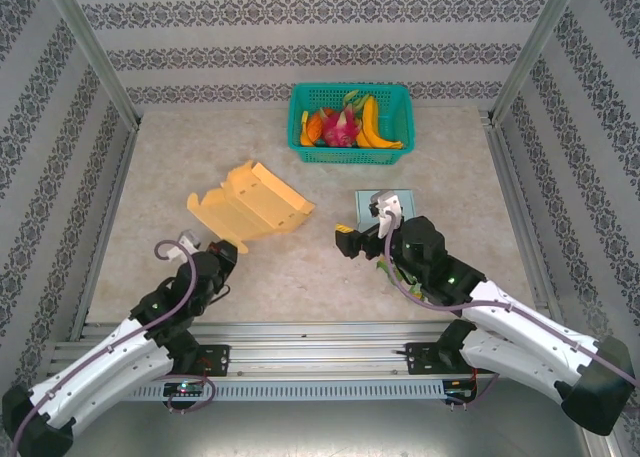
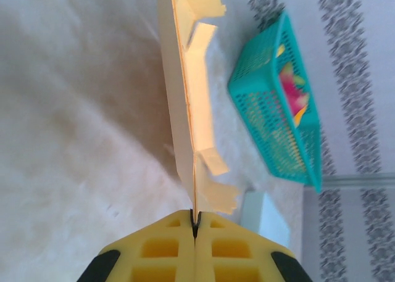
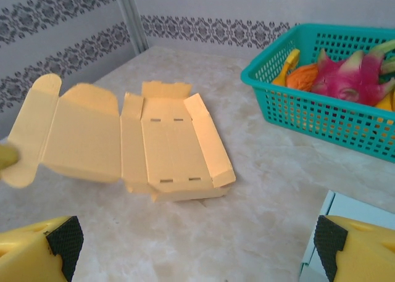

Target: Fold the paper box

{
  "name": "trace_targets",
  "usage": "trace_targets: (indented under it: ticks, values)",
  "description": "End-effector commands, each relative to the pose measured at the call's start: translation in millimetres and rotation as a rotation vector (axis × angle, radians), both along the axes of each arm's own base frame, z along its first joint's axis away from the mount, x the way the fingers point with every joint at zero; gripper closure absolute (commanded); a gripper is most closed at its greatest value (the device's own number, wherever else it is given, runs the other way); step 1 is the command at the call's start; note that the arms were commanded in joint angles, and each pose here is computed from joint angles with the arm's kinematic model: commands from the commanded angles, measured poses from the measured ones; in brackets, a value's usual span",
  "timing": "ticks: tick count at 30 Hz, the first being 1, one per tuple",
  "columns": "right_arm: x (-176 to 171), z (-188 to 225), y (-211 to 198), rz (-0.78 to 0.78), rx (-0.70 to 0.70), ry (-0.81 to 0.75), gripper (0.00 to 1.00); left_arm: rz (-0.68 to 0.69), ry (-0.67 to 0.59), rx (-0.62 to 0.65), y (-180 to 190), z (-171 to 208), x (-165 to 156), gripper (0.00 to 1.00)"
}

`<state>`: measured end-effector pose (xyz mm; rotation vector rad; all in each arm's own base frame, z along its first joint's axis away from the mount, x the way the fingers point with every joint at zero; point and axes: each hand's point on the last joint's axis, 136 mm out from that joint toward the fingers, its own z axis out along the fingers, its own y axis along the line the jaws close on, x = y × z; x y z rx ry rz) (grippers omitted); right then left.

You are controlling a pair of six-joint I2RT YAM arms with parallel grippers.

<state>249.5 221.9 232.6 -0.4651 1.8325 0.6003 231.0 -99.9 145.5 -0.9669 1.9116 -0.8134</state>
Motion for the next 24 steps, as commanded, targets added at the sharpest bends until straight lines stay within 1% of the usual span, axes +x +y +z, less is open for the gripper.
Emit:
trace_targets:
  ticks: [1,2,4,6,7,8,9,11,12,14,16,18,19,21,23,24]
  values:
    - [7,6,2,-0.027,-0.018,-0.021,0.02,0.001,0.053,0.034,-12,-11,-7,1.00]
    - [9,2,2,-0.036,-0.033,-0.014,0.02,-0.032,0.067,0.058,-23,-12,-7,1.00]
    - [14,-5,0,-0.057,-0.066,0.013,0.02,-0.113,0.096,0.127,-54,-9,-6,0.94]
    - [20,-13,-5,-0.100,-0.095,0.048,0.02,-0.184,0.113,0.207,-79,0,-4,0.79]
    - [23,-17,-10,-0.131,-0.100,0.068,0.02,-0.213,0.112,0.246,-89,7,-2,0.67]
    - [28,-21,-15,-0.165,-0.097,0.091,0.02,-0.228,0.110,0.285,-96,13,0,0.52]
    - [30,-24,-19,-0.186,-0.091,0.110,0.02,-0.236,0.111,0.314,-100,17,1,0.44]
    - [37,-32,-29,-0.234,-0.064,0.164,0.03,-0.235,0.111,0.369,-100,25,5,0.35]
    - [39,-35,-32,-0.248,-0.053,0.187,0.04,-0.229,0.108,0.388,-99,29,6,0.32]
    - [41,-40,-39,-0.272,-0.040,0.224,0.06,-0.229,0.089,0.449,-94,36,8,0.31]
    - [43,-44,-45,-0.300,-0.046,0.239,0.06,-0.225,0.067,0.517,-86,47,11,0.31]
    - [45,-46,-50,-0.322,-0.054,0.245,0.06,-0.218,0.067,0.582,-77,56,13,0.26]
    - [46,-47,-51,-0.327,-0.057,0.247,0.06,-0.226,0.077,0.622,-71,58,15,0.25]
    - [47,-49,-51,-0.326,-0.058,0.252,0.06,-0.262,0.077,0.673,-68,63,23,0.25]
    - [47,-51,-46,-0.308,-0.052,0.257,0.06,-0.311,0.075,0.727,-65,66,40,0.16]
    - [47,-52,-44,-0.295,-0.051,0.261,0.06,-0.339,0.076,0.745,-64,65,50,0.15]
